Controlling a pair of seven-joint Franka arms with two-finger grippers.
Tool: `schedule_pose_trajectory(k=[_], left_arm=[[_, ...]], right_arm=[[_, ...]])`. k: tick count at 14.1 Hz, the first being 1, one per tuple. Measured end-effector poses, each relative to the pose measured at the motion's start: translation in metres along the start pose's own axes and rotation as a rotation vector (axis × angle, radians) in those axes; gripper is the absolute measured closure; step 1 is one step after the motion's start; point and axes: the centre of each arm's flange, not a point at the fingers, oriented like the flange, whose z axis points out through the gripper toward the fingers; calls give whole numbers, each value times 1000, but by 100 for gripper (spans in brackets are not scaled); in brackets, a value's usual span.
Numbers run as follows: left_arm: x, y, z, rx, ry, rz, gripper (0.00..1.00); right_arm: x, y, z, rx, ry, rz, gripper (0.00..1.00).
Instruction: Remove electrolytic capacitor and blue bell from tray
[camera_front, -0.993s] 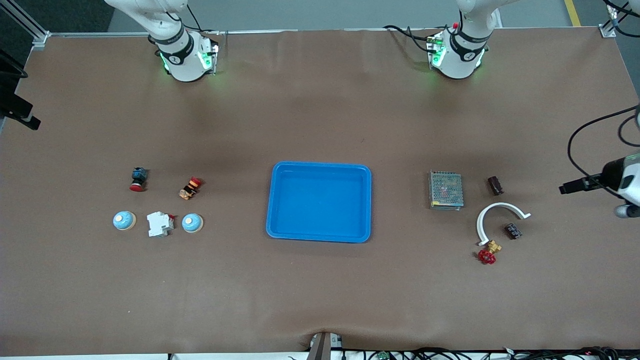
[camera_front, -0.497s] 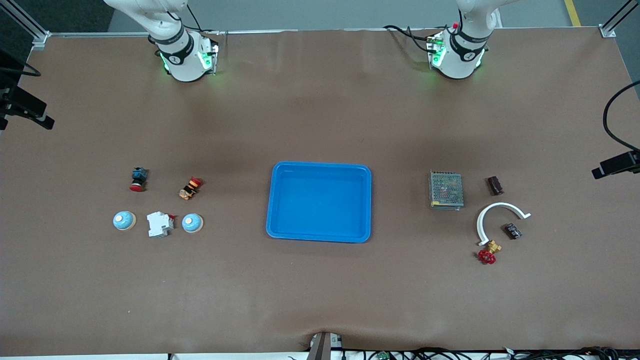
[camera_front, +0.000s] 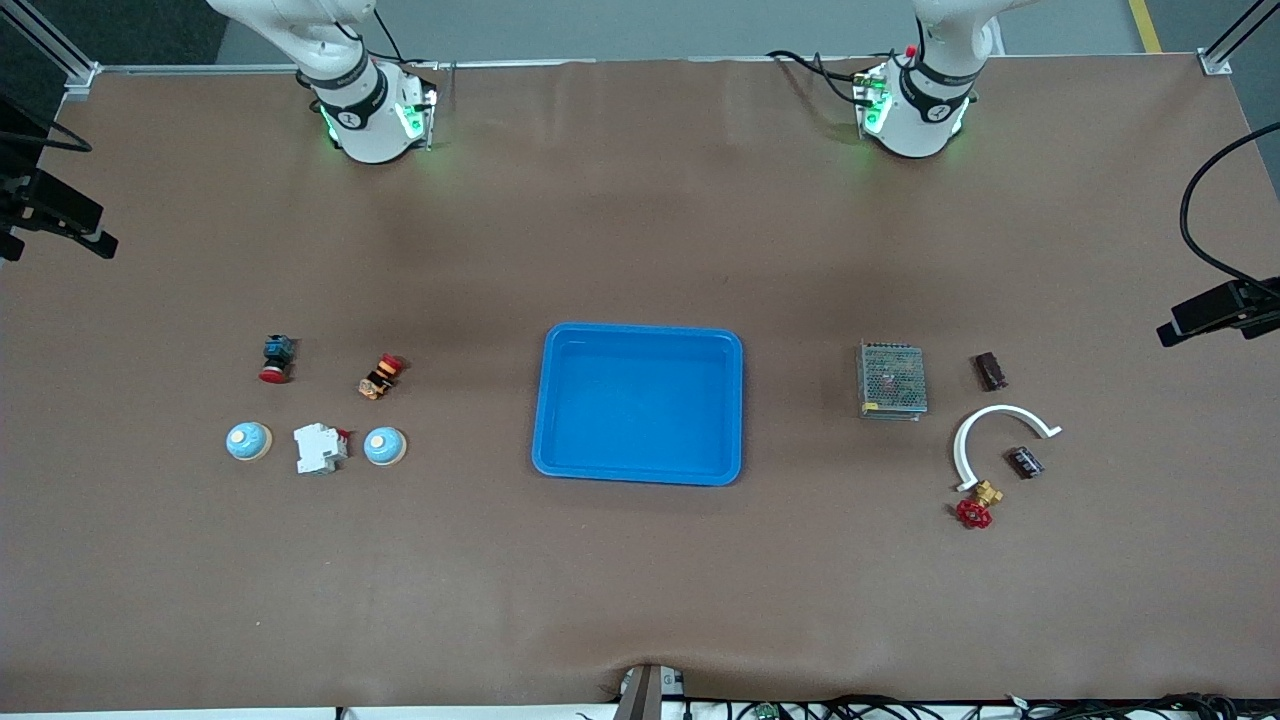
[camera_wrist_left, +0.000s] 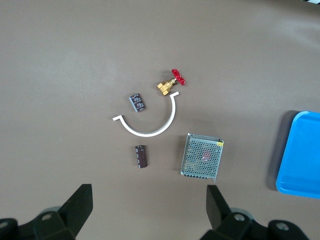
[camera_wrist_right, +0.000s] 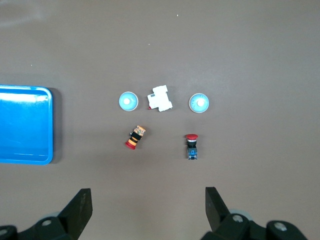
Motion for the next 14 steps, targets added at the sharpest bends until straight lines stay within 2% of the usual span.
schedule_pose_trajectory(k=[8,14], left_arm=[[-2,48,5,24,-6,33,0],[-2,47,2,47,3,22,0]], right_arm=[[1,1,2,0,-3,2,0],[1,5,7,-9,-21,9,0]])
